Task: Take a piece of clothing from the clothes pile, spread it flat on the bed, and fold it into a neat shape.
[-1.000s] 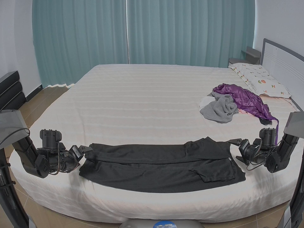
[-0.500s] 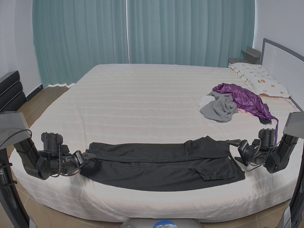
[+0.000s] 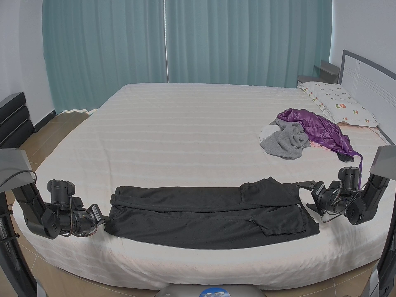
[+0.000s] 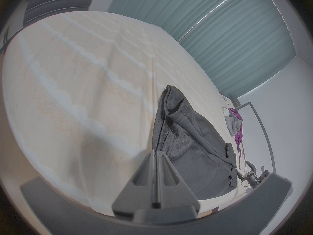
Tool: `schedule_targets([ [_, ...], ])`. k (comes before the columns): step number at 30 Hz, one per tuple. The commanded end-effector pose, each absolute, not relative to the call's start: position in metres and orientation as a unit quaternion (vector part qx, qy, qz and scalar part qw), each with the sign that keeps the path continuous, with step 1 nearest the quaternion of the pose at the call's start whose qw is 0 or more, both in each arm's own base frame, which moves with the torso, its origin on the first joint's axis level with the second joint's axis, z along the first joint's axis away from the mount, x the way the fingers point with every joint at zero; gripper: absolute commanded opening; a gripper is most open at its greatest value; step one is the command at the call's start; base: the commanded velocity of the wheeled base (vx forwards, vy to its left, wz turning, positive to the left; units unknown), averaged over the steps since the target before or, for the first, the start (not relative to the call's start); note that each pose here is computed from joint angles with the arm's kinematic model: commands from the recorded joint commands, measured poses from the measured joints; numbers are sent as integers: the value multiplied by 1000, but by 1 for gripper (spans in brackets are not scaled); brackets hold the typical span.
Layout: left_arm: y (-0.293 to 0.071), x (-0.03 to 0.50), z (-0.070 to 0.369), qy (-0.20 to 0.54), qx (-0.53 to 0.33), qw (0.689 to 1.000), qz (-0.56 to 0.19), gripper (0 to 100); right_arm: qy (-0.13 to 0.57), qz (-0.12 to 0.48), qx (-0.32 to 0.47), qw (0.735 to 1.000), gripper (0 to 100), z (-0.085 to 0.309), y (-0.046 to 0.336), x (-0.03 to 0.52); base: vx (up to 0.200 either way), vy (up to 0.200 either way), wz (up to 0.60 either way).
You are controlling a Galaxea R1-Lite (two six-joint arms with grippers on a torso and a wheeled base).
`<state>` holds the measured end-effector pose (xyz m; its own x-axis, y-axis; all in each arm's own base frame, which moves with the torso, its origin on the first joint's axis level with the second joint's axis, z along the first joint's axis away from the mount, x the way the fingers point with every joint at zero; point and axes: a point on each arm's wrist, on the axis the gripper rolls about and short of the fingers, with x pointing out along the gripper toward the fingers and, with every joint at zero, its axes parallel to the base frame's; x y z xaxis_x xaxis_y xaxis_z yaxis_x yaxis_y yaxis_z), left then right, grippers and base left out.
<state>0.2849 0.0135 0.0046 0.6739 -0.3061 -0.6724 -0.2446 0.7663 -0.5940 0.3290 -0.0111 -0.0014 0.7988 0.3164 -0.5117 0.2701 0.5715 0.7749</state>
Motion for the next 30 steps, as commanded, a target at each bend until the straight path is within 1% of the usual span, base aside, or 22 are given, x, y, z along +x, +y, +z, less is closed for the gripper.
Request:
schedule_targets([
  [1,15,282,6,404,-342,848,-14,0,317,14,464,827,100,-1,-11,329,0,0,0],
  [9,16,273,18,392,-341,854,-14,0,317,14,464,827,100,-1,-11,329,0,0,0],
  [12,21,271,25,380,-343,859,-8,0,317,14,464,827,100,-1,-11,329,0,0,0],
  [27,22,263,18,397,-322,860,-11,0,317,13,464,827,100,-2,-12,329,0,0,0],
  [28,21,263,18,397,-322,859,-11,100,317,13,464,827,100,-2,-12,329,0,0,0],
  [30,22,263,18,397,-321,860,-11,100,317,12,465,827,100,-2,-13,329,0,0,0],
])
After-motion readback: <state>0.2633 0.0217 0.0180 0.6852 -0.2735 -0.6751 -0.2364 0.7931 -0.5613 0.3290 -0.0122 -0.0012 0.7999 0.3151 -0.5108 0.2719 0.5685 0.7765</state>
